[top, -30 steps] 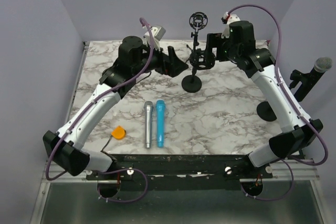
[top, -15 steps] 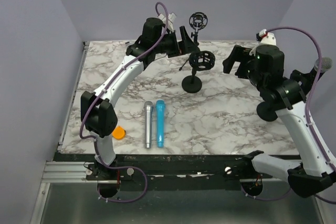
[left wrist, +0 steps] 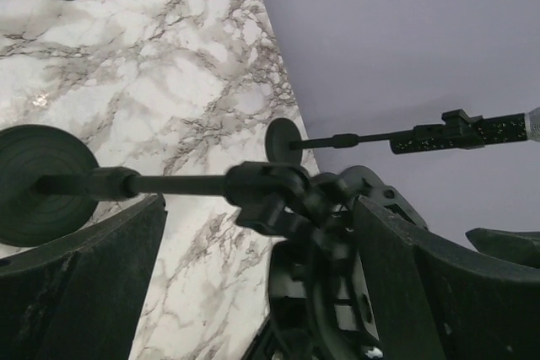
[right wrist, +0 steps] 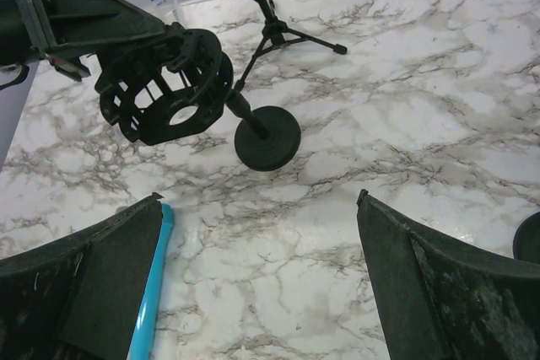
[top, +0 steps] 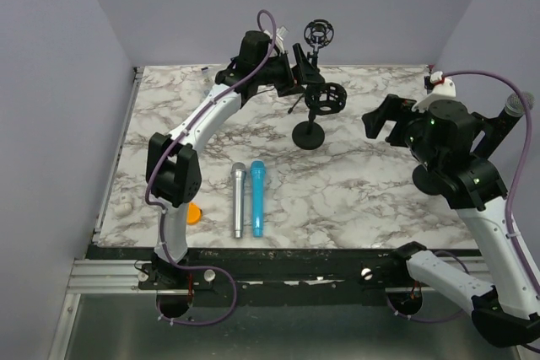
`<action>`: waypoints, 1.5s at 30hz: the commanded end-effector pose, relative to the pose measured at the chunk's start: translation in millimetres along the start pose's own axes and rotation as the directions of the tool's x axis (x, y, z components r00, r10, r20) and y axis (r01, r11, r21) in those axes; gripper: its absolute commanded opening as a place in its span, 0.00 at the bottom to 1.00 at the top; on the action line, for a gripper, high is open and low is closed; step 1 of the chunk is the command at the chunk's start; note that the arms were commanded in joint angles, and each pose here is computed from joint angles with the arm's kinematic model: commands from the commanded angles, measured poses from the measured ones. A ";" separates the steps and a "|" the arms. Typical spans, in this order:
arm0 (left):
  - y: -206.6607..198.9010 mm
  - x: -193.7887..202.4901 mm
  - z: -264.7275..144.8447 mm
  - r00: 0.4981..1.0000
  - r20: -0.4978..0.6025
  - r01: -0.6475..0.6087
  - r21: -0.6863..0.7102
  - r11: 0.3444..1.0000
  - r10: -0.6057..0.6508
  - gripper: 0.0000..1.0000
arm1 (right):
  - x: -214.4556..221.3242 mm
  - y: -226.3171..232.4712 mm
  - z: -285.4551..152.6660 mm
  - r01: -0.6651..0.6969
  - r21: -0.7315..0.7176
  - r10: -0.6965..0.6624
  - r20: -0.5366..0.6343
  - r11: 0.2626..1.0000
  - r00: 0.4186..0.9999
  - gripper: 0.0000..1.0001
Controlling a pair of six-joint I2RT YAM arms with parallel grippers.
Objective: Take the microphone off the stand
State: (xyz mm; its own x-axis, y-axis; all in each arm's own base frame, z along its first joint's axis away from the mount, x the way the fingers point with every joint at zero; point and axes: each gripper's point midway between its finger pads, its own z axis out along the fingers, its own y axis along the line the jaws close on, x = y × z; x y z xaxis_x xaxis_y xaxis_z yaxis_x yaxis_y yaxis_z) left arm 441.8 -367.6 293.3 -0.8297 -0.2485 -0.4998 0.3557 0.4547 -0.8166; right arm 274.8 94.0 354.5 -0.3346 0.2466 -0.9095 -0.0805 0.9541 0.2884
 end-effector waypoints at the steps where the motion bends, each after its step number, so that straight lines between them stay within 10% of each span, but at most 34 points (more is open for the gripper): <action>1: 3.5 -4.8 5.2 0.999 -0.019 0.044 0.035 0.998 -0.043 0.87 | 8.5 2.0 -0.6 -0.002 -0.026 0.001 -0.013 1.000 1.000 0.98; 45: 146.9 47.2 41.2 0.992 -0.084 0.075 -0.243 0.967 -0.098 0.77 | 39.5 2.6 7.4 -0.017 -0.049 0.012 -0.091 0.999 0.996 0.98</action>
State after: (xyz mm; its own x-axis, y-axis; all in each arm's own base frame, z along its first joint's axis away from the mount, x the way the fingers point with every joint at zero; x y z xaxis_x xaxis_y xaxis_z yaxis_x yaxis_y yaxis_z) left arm 469.5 -365.8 239.0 -0.8381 -0.2475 -0.4861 0.3415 0.4568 -0.8214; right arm 268.5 102.6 318.7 -0.4137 0.2321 -0.8803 -0.1035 0.9487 0.2988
